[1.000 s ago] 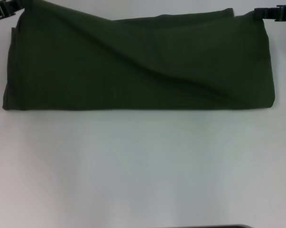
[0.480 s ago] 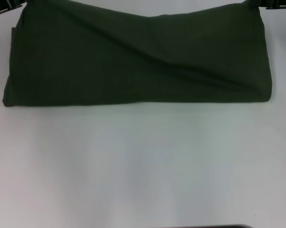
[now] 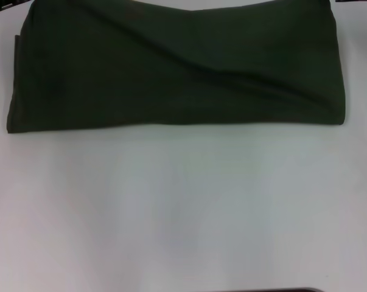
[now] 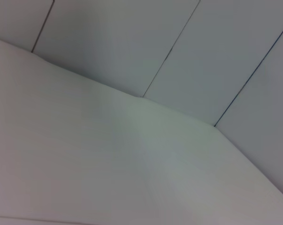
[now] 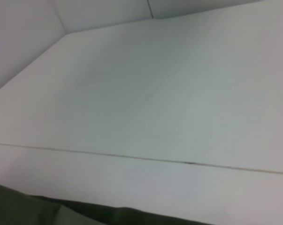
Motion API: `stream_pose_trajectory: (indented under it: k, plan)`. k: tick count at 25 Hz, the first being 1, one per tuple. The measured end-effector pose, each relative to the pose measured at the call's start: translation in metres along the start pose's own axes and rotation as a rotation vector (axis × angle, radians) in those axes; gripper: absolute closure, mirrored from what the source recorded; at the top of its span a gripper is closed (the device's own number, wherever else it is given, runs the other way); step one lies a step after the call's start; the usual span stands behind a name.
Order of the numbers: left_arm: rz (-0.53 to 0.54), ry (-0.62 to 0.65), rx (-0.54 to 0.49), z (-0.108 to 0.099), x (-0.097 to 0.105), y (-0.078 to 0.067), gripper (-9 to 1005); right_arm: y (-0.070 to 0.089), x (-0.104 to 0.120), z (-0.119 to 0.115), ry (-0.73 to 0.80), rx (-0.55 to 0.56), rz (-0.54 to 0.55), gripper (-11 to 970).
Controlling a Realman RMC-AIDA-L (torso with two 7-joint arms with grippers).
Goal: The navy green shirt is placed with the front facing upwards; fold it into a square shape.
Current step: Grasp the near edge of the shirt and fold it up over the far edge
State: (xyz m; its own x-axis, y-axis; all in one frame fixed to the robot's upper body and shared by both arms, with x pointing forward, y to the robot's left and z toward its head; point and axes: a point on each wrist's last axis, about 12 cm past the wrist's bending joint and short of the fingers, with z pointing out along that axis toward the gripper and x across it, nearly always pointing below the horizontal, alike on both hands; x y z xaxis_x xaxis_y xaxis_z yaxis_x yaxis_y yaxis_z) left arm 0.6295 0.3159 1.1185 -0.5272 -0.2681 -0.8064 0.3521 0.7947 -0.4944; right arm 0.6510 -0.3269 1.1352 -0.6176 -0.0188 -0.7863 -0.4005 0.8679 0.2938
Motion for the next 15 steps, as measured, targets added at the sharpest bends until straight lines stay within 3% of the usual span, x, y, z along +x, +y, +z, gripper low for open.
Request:
stream_pose_trajectory:
  k: [15]
  plan:
    - [0.000,0.010,-0.018,0.0047,0.0036,0.0005,997,0.0006,0.0013,0.0062,0.000,0.017,0.002,938]
